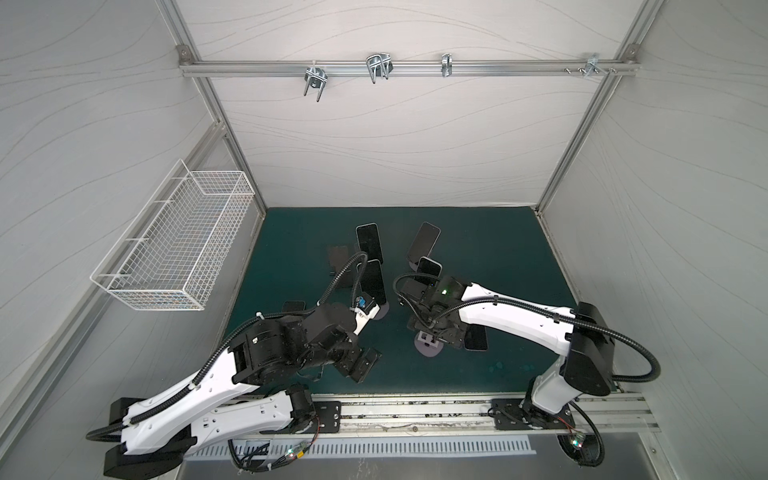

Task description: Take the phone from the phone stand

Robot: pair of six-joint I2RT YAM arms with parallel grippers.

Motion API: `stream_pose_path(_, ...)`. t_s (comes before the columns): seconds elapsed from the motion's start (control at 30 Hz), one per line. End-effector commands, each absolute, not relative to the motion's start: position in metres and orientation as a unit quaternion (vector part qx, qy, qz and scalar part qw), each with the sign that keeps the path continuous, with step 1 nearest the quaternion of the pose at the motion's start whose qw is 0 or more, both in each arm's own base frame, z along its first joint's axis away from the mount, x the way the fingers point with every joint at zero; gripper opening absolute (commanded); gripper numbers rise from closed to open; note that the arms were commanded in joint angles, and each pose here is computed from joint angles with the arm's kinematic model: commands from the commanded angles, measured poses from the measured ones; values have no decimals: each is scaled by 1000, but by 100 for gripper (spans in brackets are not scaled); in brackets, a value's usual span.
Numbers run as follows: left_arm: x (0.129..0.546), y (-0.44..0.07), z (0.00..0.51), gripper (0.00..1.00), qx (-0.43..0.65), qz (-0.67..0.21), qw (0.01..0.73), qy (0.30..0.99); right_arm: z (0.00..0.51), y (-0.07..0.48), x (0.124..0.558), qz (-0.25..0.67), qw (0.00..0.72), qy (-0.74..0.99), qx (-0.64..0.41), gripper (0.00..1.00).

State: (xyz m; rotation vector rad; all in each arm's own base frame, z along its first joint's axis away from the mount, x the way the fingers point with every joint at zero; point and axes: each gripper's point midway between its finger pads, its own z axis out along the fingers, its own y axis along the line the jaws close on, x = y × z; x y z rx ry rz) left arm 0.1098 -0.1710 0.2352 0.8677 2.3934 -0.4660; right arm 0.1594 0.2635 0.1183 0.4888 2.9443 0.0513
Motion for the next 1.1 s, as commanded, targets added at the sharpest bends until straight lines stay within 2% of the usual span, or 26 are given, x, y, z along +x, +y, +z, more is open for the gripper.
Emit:
stream_pose_path(0.0, 110, -181, 240, 99, 314, -197, 277, 887, 116, 259, 163, 10, 80, 981, 174, 96)
stream_pose_path(1.07, 112, -183, 238, 99, 314, -195, 278, 887, 74, 264, 166, -15, 49, 987, 153, 81)
